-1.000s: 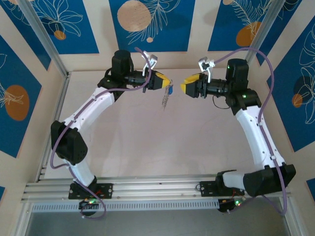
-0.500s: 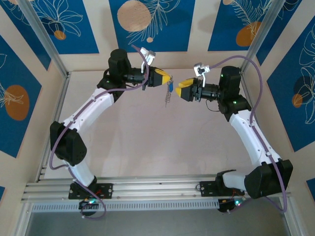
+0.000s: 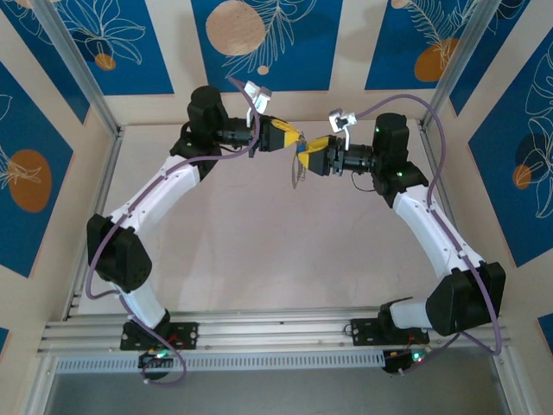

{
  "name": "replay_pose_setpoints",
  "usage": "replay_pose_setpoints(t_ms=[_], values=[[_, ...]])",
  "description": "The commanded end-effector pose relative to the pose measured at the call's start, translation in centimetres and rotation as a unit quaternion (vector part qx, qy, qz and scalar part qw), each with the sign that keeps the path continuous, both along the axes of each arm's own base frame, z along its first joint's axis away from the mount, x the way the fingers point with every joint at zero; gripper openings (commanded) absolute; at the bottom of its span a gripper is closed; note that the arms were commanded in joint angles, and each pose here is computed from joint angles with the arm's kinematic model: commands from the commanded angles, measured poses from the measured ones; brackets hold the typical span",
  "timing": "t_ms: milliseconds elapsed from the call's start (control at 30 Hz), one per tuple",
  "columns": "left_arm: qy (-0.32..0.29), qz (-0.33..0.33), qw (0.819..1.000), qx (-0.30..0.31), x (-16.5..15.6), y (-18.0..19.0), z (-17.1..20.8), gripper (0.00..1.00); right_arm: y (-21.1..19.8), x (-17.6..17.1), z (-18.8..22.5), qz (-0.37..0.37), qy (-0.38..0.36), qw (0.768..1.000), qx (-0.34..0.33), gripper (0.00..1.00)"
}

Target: Put the keys on the keyring

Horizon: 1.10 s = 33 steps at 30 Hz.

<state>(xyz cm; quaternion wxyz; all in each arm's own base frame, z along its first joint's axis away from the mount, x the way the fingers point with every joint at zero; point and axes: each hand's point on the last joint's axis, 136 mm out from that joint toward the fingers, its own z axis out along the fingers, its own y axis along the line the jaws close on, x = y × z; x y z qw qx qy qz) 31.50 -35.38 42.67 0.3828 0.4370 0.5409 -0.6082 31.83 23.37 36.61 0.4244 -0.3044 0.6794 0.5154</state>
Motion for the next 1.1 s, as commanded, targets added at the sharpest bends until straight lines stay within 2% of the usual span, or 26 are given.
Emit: replay_pose_setpoints(t_ms=[0,167,400,767,1067], values=[[-0.03,-0.022,0.999,-0.018,-2.0,0.4,2.0,0.0,0.6,-0.4,2.1,0.015,-0.027,0.999,0.011,0.56],[-0.028,-0.02,0.999,-0.018,-1.8,0.3,1.7,0.0,0.6,-0.6,2.1,0.014,-0.03,0.999,0.01,0.52],[-0.028,-0.017,0.999,-0.018,-1.6,0.3,1.7,0.0,0.4,-1.1,1.8,0.014,-0.026,1.0,0.006,0.27],[-0.029,0.002,0.999,-0.016,-1.1,0.2,1.5,0.0,-0.3,-1.5,1.4,0.0,-0.019,1.0,-0.013,0.02],[-0.03,0.011,0.999,-0.004,-0.8,0.2,0.9,0.0,-1.7,-1.2,2.2,-0.027,-0.03,0.999,-0.03,0.0]])
